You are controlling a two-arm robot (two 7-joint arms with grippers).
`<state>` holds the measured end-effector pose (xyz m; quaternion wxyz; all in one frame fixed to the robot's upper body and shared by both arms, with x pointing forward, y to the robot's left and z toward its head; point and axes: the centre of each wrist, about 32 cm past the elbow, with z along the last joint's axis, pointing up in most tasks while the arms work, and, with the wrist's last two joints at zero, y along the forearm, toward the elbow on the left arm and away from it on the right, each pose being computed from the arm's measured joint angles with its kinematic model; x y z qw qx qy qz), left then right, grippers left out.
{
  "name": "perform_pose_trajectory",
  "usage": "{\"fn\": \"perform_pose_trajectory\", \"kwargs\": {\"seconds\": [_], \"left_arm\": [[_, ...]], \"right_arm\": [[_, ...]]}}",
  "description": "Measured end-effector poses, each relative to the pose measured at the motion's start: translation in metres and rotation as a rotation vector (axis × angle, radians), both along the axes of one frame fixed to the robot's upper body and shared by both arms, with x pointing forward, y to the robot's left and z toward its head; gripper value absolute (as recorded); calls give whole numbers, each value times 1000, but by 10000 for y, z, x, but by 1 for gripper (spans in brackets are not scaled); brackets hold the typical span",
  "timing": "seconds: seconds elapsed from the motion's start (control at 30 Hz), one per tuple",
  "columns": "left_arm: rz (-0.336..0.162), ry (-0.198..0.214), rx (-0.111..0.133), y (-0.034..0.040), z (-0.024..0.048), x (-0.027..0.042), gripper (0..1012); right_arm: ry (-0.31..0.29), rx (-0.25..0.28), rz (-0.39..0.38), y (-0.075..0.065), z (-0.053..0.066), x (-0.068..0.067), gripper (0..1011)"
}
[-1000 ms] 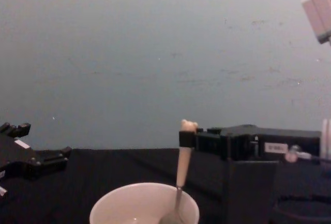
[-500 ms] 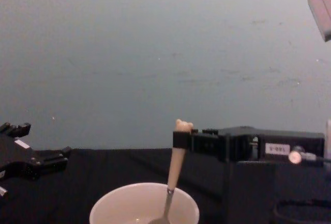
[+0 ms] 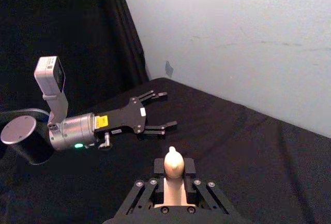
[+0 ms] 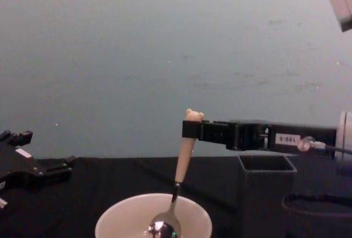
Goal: Pick up the stirring spoon with one hand, stir inside the cup, then place it back in its original position.
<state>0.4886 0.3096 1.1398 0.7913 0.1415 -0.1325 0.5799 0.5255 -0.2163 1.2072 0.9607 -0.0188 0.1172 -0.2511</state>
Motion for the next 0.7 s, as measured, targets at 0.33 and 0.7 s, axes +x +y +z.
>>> {"fn": "perform_pose_trajectory", "kwargs": {"seconds": [0.33,0.7], "left_arm": [[0,0,0,0,0,0,1001],[0,0,0,0,0,0,1001]], "right_arm": [[12,34,-41,-41,72,11,221],[10,105,-111,-174,255,34,221]]}}
